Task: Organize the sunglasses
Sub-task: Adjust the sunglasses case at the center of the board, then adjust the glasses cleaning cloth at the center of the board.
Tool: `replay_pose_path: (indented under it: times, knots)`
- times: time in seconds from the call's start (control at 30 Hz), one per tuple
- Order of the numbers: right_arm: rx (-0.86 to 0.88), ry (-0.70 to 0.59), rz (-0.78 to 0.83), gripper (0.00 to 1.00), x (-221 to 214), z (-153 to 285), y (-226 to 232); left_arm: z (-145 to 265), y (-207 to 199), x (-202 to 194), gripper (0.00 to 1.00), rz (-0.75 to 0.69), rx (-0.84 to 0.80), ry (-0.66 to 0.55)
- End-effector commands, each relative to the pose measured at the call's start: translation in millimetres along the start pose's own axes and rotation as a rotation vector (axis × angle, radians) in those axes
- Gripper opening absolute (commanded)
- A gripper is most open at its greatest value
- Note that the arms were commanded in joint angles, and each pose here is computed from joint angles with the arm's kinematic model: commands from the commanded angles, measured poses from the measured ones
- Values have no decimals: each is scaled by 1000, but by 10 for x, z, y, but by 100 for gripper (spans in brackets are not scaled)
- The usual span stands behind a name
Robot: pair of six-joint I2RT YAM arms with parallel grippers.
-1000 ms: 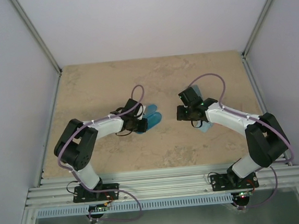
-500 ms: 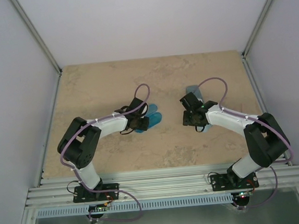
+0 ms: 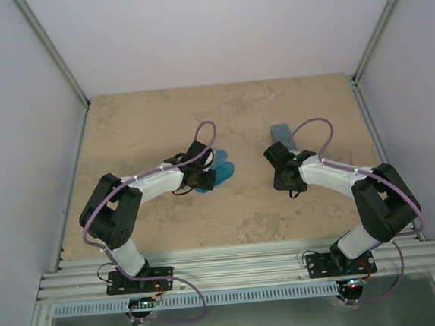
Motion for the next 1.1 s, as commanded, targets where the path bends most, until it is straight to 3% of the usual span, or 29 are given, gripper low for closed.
replay_pose_path:
  times: [0.0, 0.13, 0.43, 0.53, 0.67, 0.83, 1.07]
  knots:
    - [-67, 28, -15, 43, -75, -93, -56, 193, -69, 86, 19, 18, -42, -32]
    - [-37, 34, 0, 32, -93, -120, -36, 299, -88, 136, 19, 29, -45, -65]
    - [198, -4, 88, 2, -56, -57, 123, 500, -140, 195, 21, 55, -100, -121]
    - [257, -21, 116, 1, -48, -22, 160, 572, -158, 199, 23, 61, -130, -141]
    - [491, -25, 186, 1, -29, 109, 331, 697, -186, 179, 28, 76, -207, -175]
    - [736, 86, 174, 1, -108, 191, 500, 824, -166, 71, 35, 123, -278, -205]
    - [899, 210, 114, 1, -124, 192, 707, 923, -96, -97, 41, 172, -306, -199]
Point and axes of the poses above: each gripper's point midway between its finger pads, its own z axis back along the fingers, its own y axis along the line the jaws close on, x = y × z, the point moved 10 cm from there along z, back along the fingers, and after that the axes turned 12 degrees about z, right-handed, at the moved point
